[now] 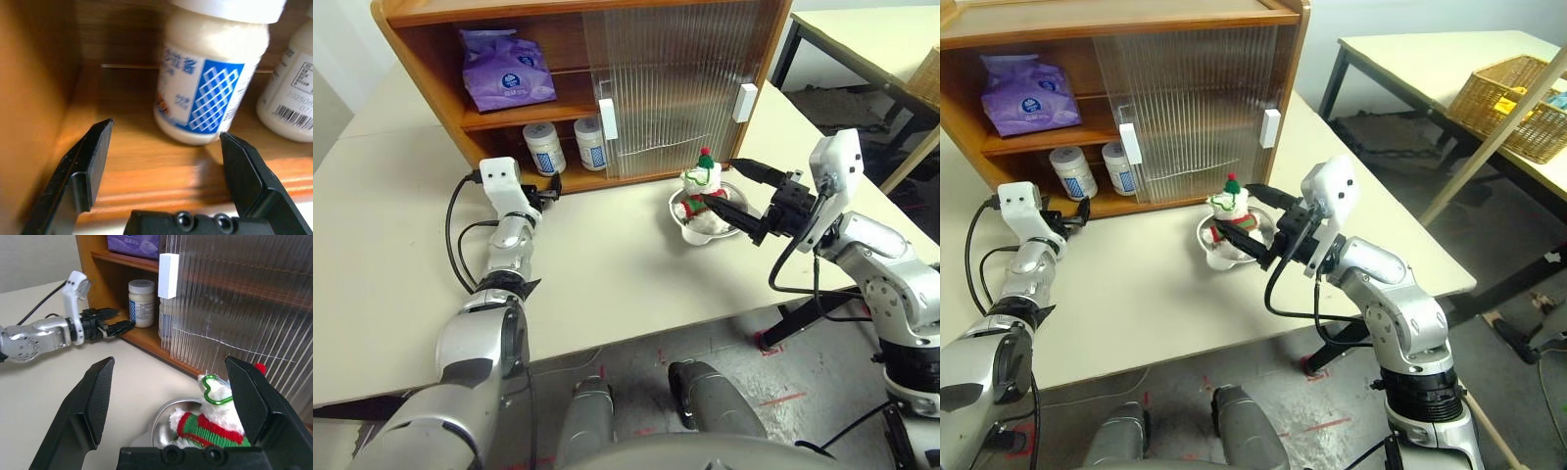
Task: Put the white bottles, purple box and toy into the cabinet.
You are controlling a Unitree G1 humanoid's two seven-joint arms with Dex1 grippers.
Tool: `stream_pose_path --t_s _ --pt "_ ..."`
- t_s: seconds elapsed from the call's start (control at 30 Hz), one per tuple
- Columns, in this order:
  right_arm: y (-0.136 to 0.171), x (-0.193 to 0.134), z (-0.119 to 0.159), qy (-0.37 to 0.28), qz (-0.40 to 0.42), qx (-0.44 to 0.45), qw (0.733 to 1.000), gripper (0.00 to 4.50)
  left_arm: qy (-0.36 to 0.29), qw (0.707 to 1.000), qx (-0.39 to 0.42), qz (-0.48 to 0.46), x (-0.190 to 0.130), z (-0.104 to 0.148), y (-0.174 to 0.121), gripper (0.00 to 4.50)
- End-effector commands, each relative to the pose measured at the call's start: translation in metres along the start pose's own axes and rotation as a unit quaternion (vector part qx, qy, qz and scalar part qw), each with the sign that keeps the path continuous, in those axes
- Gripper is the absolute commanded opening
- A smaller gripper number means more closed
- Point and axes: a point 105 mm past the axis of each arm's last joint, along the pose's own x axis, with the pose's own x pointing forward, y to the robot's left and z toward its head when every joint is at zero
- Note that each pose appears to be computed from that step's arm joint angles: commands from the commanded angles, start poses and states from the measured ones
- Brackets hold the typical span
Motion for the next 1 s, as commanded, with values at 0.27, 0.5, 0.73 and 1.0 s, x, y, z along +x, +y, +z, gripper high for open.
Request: stream_pose_path --t_s 0.27,0.5,0.73,1.0 --pt "0.002 0.006 -0.001 0.0 0.015 -0.003 1.0 4.5 -0.07 0.985 0.007 -0.156 -0.024 0.019 -0.065 4.29" --pt "0.002 0.01 -0.001 -0.003 0.021 -0.003 1.0 4.5 -0.093 0.954 -0.002 -0.284 -0.045 0.053 -0.132 2.17" --pt "0.004 0.008 -0.003 -0.004 0.016 -0.001 1.0 4.5 -0.1 0.941 -0.027 -0.321 -0.045 0.083 -0.172 0.04" --pt "0.003 0.007 -0.006 -0.006 0.009 -0.002 1.0 4.5 -0.115 0.933 -0.047 -0.338 -0.041 0.103 -0.208 0.04"
